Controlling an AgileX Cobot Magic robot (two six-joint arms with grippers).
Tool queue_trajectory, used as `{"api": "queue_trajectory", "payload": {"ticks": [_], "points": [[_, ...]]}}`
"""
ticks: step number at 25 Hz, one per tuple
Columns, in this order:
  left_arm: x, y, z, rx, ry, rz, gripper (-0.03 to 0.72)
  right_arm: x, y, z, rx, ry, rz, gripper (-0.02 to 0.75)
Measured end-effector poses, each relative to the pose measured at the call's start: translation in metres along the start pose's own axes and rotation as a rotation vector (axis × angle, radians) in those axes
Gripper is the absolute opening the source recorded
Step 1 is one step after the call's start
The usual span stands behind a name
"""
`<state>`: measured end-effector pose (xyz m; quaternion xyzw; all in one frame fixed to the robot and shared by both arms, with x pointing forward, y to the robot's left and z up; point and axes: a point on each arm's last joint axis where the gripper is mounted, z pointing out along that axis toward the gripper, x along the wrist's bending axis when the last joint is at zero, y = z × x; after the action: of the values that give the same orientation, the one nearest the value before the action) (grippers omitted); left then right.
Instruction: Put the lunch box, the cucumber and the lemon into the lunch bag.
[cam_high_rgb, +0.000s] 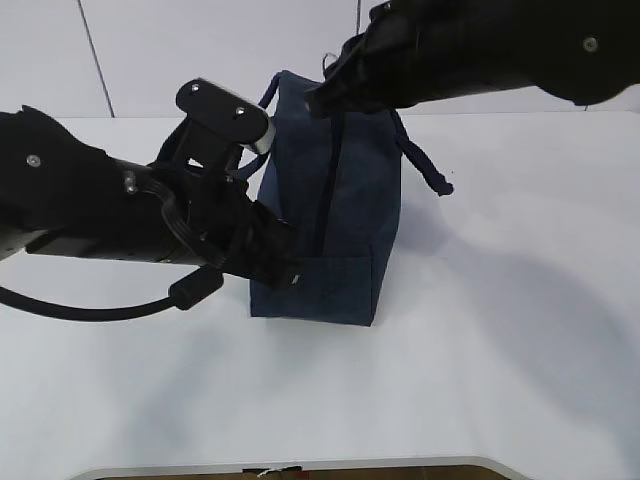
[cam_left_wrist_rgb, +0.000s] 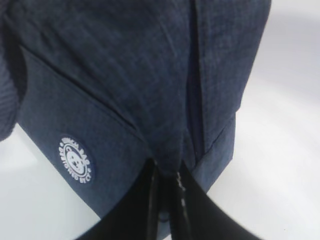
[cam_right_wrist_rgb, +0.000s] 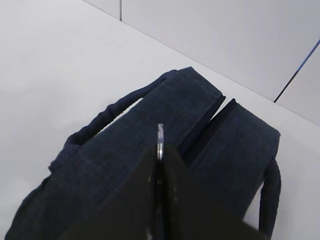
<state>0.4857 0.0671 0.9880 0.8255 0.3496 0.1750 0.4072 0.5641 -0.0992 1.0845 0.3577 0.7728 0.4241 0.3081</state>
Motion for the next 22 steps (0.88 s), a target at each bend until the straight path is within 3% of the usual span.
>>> {"api": "queue_trajectory", "payload": {"ticks": [22], "points": [[-0.001, -0.011, -0.017, 0.015, -0.013, 0.0, -0.006, -0.004, 0.026, 0.056, 0.048, -0.017, 0.05, 0.005]]}}
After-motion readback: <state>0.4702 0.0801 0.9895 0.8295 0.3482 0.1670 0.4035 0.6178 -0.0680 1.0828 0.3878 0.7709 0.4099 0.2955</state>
